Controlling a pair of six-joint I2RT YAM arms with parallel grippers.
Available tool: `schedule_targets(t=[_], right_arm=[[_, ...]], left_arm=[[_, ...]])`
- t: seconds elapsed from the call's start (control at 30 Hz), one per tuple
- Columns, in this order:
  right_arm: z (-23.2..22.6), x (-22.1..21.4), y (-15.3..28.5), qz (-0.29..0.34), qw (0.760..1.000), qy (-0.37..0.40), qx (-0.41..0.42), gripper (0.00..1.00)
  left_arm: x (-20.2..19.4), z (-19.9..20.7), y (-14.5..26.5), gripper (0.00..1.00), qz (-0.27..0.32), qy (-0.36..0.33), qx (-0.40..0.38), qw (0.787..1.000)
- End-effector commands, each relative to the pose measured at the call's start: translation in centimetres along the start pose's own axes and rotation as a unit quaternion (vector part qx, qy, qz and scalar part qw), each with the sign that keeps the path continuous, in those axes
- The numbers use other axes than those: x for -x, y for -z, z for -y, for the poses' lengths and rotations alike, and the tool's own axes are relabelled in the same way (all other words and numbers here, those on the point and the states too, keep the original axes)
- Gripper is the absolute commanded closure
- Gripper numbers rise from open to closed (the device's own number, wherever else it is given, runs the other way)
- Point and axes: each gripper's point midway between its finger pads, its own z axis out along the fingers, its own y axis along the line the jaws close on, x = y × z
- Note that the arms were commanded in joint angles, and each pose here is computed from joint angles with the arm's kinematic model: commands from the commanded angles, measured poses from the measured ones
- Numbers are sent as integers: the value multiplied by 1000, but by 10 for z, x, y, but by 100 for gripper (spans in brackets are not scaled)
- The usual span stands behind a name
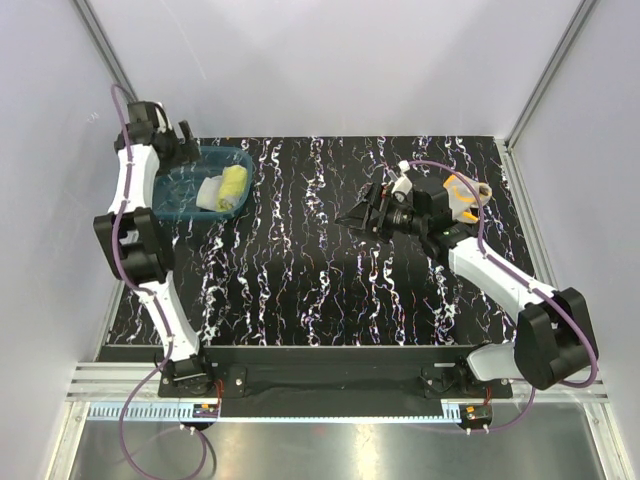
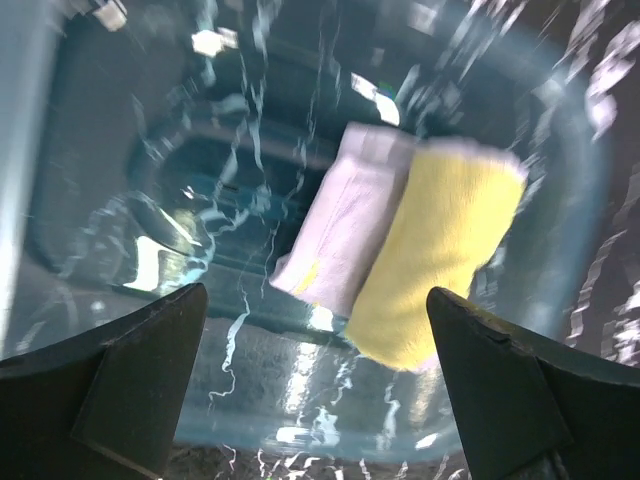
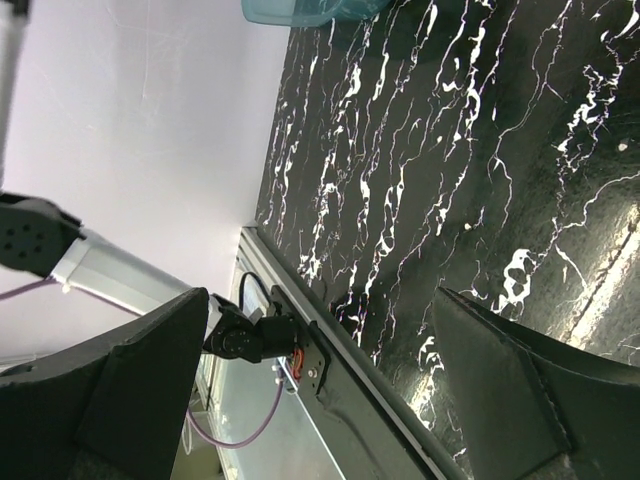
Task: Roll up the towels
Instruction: Place the rolled towel into the container
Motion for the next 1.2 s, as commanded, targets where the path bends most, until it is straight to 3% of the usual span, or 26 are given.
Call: schedule_targets(t=[0.0,0.27,0.37,0.47,0.63,0.93,1.17], right_arm=[[-16,9,9,19,999,38,8,0],[32,61,37,89,974,74,-195,0],[51,80,46,103,966,53,-233,0],[59,81,44,99,969,30,-225,0],[70,73,41,95,970,12,-222,0],[81,68,46,90,969,11,-230,0],[83,64,48,84,970,15,-228,0]], left_arm=[[45,8,45,1,84,11,10,996],[51,44,107,1,154,4,-46,987],[45,56,109,1,159,-11,-57,986],[27,77,84,1,128,-38,-78,988],[-18,110,41,3,79,-130,-42,988],[-63,86,-2,9,22,-90,34,995],[-55,79,11,12,71,-75,53,993]])
